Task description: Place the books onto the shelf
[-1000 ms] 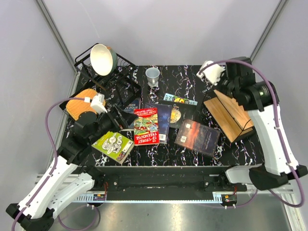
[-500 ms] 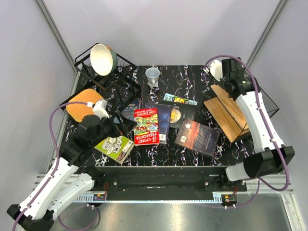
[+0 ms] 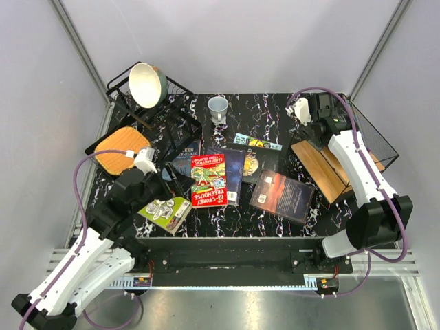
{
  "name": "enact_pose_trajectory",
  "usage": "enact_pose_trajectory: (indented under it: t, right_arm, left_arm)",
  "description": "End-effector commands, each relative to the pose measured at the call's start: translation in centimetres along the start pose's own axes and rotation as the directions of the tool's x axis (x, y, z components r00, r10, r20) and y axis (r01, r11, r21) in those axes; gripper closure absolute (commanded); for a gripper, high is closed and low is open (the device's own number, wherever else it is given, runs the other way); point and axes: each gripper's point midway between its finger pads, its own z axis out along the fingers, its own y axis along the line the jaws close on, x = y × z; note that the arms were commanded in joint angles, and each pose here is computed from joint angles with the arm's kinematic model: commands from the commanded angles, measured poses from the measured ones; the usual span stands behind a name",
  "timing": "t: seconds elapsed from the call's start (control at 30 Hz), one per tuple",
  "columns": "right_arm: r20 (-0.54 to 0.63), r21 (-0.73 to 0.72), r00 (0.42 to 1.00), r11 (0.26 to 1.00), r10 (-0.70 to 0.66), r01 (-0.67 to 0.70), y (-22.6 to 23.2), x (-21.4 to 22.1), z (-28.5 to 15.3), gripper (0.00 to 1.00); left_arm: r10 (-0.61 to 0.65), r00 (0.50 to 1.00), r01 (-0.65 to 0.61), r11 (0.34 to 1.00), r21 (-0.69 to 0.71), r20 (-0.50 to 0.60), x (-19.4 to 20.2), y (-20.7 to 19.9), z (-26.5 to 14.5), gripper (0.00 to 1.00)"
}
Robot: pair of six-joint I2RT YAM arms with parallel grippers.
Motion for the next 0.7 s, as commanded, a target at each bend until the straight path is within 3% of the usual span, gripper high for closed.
enact_pose_trajectory:
  t: [0.0,0.3,0.67]
  right_arm:
    - [0.023,-0.063,0.998,0.996,0.064,-0.062,1.1,-0.5,0.1,0.30]
    - [0.050,-0.200,0.987,0.970,0.152,-0.140,2.4,-2.3,0.0,0.28]
    - [0.023,-0.228,0.984,0.959,0.178,-0.168,2.7,-3.0,1.4,0.26]
  left_arm:
    - [-0.007,0.999,0.004,0.997,0.074,0.036,-0.7,-1.4,0.2,0.01]
    - [-0.012,0.999,0.008,0.996,0.093,0.044,-0.5,-1.4,-0.2,0.01]
    - [-0.002,1.000,0.000,0.996,0.093,0.030,-0.1,-1.2,-0.1,0.01]
